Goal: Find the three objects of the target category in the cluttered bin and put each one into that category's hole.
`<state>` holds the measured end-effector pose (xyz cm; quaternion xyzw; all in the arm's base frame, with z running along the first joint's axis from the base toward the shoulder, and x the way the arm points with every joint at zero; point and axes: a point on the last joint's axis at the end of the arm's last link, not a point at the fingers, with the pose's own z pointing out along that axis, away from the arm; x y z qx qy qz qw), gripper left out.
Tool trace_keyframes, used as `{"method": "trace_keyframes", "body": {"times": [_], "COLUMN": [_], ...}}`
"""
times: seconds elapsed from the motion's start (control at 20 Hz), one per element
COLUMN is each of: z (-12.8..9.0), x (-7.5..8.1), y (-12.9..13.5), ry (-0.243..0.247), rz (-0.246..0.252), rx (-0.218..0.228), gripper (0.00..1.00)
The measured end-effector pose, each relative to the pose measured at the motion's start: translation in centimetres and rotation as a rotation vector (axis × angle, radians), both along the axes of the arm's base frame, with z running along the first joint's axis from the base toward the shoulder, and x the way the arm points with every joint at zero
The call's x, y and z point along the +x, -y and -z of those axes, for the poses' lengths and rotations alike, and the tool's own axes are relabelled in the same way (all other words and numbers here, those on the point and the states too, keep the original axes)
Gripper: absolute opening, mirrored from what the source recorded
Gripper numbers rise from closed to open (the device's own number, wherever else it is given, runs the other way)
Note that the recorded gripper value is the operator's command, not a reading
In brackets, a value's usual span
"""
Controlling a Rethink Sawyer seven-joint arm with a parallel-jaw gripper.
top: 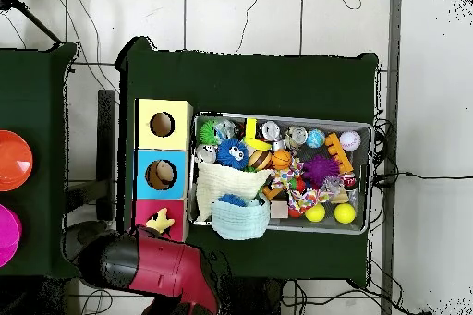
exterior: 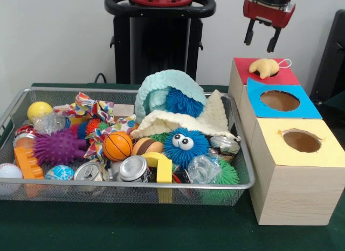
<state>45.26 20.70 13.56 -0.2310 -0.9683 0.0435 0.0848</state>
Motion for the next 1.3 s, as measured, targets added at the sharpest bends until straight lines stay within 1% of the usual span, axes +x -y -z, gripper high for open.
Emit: {"method": "trace_keyframes", "body": {"times": [0.6,0.65,1.3], "z": [0.01,0.00,-0.02], "x": [-0.20,-0.19,-0.12], "y": [0.03,0.03,0.00], "ry": [-0.003,-0.003,-0.002], "rz": [0.001,0.001,0.006], "rx": [0.000,0.000,0.002], "gripper": [1.00,0.00,0.00]}}
